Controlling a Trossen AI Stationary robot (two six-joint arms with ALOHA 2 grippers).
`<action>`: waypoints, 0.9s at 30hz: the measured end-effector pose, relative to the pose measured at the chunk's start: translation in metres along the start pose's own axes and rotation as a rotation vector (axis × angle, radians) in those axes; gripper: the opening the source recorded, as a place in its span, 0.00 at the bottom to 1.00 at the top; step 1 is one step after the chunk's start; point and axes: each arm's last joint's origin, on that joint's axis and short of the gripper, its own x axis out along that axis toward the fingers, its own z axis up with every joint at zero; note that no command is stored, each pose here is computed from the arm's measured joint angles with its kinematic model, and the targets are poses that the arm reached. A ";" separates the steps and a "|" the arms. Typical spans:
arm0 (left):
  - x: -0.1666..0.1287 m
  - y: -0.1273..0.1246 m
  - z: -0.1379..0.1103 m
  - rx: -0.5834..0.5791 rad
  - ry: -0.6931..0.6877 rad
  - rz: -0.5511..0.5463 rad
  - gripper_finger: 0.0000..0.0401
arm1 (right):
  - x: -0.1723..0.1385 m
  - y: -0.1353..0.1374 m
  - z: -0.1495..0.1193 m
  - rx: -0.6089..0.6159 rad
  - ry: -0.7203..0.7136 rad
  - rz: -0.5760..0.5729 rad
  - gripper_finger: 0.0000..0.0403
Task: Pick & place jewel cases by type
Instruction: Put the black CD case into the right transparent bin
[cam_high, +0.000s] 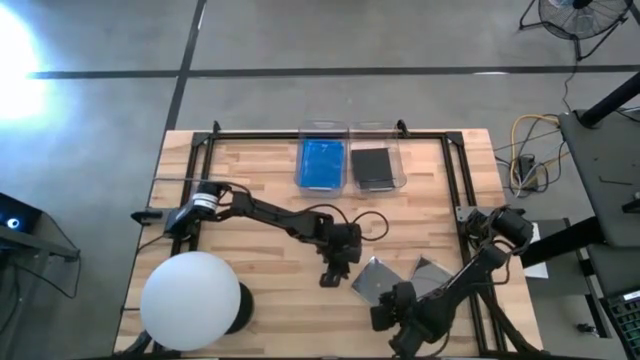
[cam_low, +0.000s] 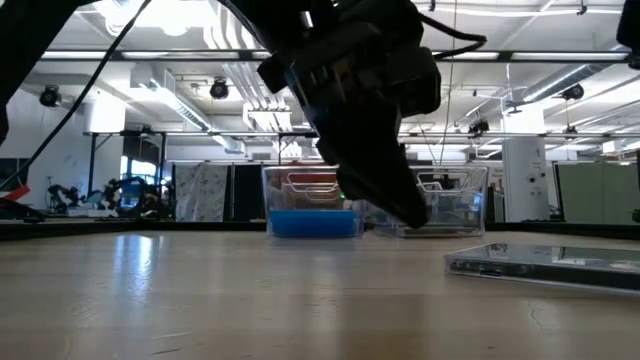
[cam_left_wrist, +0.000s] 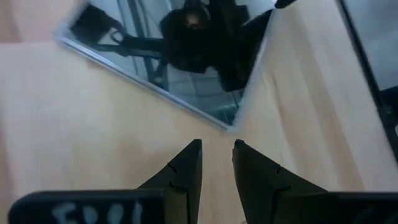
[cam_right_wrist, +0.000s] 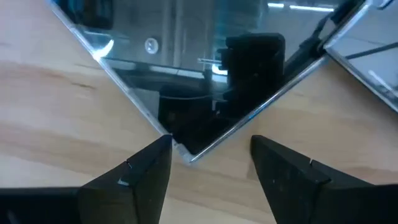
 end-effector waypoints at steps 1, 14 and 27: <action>0.002 -0.001 -0.002 0.002 -0.001 -0.013 0.18 | 0.002 0.000 0.001 0.002 -0.004 -0.005 0.54; 0.023 -0.010 -0.032 -0.021 0.036 -0.107 0.18 | 0.013 0.017 0.021 0.050 -0.102 0.052 0.54; 0.013 -0.022 0.005 0.059 -0.119 -0.130 0.18 | 0.010 0.020 0.013 0.033 -0.140 0.137 0.54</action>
